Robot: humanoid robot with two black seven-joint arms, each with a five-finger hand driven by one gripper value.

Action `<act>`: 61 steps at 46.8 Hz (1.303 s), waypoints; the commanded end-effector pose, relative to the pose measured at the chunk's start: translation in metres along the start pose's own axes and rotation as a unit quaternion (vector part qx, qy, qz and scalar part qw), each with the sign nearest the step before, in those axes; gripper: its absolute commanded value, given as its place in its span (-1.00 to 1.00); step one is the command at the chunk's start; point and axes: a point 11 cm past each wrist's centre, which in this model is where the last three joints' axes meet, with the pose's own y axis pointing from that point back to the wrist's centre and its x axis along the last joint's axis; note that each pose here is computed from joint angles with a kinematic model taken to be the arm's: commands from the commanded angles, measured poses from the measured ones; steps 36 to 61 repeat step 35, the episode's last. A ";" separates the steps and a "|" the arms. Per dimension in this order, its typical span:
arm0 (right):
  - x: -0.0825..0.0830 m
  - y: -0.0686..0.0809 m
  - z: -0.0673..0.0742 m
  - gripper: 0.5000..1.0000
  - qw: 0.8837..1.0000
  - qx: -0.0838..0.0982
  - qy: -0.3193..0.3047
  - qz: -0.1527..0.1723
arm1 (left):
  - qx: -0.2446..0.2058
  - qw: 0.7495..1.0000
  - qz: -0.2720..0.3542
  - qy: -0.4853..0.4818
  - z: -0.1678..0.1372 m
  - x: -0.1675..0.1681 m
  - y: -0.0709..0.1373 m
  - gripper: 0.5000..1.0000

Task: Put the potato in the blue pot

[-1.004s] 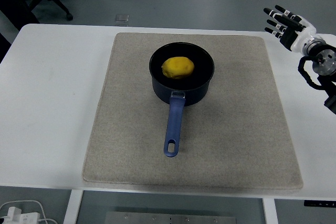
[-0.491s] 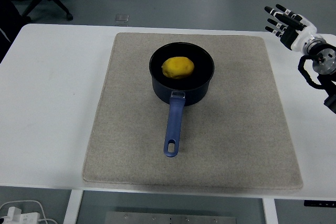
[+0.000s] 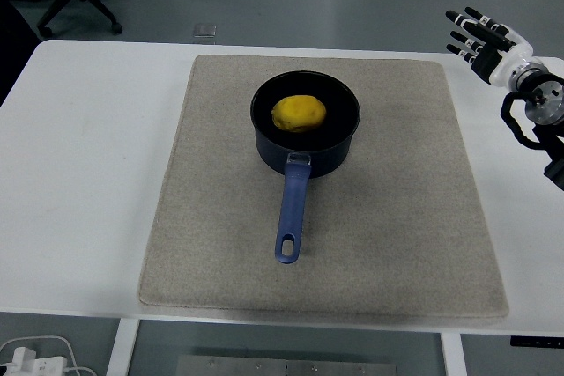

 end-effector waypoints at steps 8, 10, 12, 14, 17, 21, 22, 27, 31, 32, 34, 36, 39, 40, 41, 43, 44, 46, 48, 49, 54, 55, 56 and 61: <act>0.001 0.000 0.001 0.61 1.000 0.000 -0.003 0.001 | 0.000 1.000 0.001 0.000 0.000 0.001 0.000 0.99; 0.002 0.000 0.002 0.61 1.000 -0.001 -0.003 0.003 | 0.000 1.000 0.001 0.000 0.000 0.001 0.000 0.99; 0.002 0.000 0.002 0.61 1.000 -0.001 -0.003 0.003 | 0.000 1.000 0.001 0.000 0.000 0.001 0.000 0.99; 0.002 0.000 0.003 0.61 1.000 -0.002 -0.004 0.004 | 0.000 1.000 0.002 0.000 0.000 0.001 0.000 0.99; 0.004 0.001 0.003 0.61 1.000 -0.001 -0.003 0.005 | 0.000 1.000 0.002 0.000 0.000 0.001 0.000 0.99; 0.004 0.001 0.003 0.61 1.000 -0.001 -0.001 0.005 | 0.000 1.000 0.002 0.000 0.000 0.001 0.000 0.99; 0.004 0.001 0.002 0.61 1.000 0.000 -0.001 0.005 | 0.000 1.000 0.002 0.000 0.000 0.001 0.000 0.99; 0.004 0.001 0.003 0.61 1.000 -0.001 0.006 0.002 | 0.000 1.000 0.001 0.000 0.000 0.001 0.000 0.99; 0.003 0.001 0.001 0.61 1.000 0.011 0.008 -0.001 | -0.001 1.000 0.000 -0.001 0.001 0.000 0.000 0.99; 0.003 0.001 -0.001 0.61 1.000 0.017 0.009 -0.003 | -0.001 1.000 0.000 -0.001 0.001 0.000 0.000 0.99; 0.003 0.001 -0.004 0.61 0.999 0.030 0.013 -0.003 | -0.002 1.000 0.001 0.000 0.002 0.001 0.000 0.99; 0.004 0.001 -0.005 0.61 0.999 0.037 0.014 -0.002 | -0.002 1.000 0.000 0.000 0.002 0.000 0.000 0.99; 0.004 0.001 -0.005 0.61 0.999 0.037 0.014 -0.002 | -0.002 1.000 0.000 0.000 0.002 0.000 0.000 0.99; 0.004 0.001 -0.005 0.61 0.999 0.037 0.014 -0.002 | -0.002 1.000 0.000 0.000 0.002 0.000 0.000 0.99; 0.004 0.001 -0.005 0.61 0.999 0.037 0.014 -0.002 | -0.002 1.000 0.000 0.000 0.002 0.000 0.000 0.99; 0.004 0.001 -0.005 0.61 0.999 0.037 0.014 -0.002 | -0.002 1.000 0.000 0.000 0.002 0.000 0.000 0.99; 0.004 0.001 -0.005 0.61 0.999 0.037 0.014 -0.002 | -0.002 1.000 0.000 0.000 0.002 0.000 0.000 0.99; 0.004 0.001 -0.005 0.61 0.999 0.037 0.014 -0.002 | -0.002 1.000 0.000 0.000 0.002 0.000 0.000 0.99; 0.004 0.001 -0.005 0.61 0.999 0.037 0.014 -0.002 | -0.002 1.000 0.000 0.000 0.002 0.000 0.000 0.99; 0.004 0.001 -0.005 0.61 0.999 0.037 0.014 -0.002 | -0.002 1.000 0.000 0.000 0.002 0.000 0.000 0.99; 0.004 0.001 -0.005 0.61 0.999 0.037 0.014 -0.002 | -0.002 1.000 0.000 0.000 0.002 0.000 0.000 0.99; 0.004 0.001 -0.005 0.61 0.999 0.037 0.014 -0.002 | -0.002 1.000 0.000 0.000 0.002 0.000 0.000 0.99; 0.004 0.001 -0.005 0.61 0.999 0.037 0.014 -0.002 | -0.002 1.000 0.000 0.000 0.002 0.000 0.000 0.99; 0.004 0.001 -0.005 0.61 0.999 0.037 0.014 -0.002 | -0.002 1.000 0.000 0.000 0.002 0.000 0.000 0.99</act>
